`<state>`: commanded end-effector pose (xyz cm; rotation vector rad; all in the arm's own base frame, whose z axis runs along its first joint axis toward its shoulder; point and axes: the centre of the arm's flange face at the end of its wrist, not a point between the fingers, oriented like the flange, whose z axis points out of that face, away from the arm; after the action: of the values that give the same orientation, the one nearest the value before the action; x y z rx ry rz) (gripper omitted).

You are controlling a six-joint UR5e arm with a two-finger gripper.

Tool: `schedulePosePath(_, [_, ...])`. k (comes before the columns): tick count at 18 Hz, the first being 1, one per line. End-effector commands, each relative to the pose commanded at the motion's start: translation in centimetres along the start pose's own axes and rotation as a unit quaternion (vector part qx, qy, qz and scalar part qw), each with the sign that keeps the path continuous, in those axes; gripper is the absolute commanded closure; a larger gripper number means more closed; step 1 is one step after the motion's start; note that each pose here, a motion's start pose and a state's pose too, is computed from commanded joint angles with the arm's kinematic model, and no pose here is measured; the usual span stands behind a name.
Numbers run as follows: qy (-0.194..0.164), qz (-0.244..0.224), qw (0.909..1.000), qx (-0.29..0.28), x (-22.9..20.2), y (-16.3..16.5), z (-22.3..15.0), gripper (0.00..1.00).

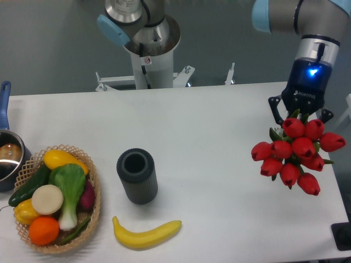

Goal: Insert the flowers into the vase
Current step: 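Hold the red tulip bunch in the gripper and begin moving it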

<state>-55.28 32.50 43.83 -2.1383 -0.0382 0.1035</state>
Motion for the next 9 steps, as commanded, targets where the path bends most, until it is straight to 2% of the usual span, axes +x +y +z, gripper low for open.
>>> schedulePosePath(9, [0.009, 0.002, 1.0, 0.004, 0.29, -0.15, 0.8, 0.82])
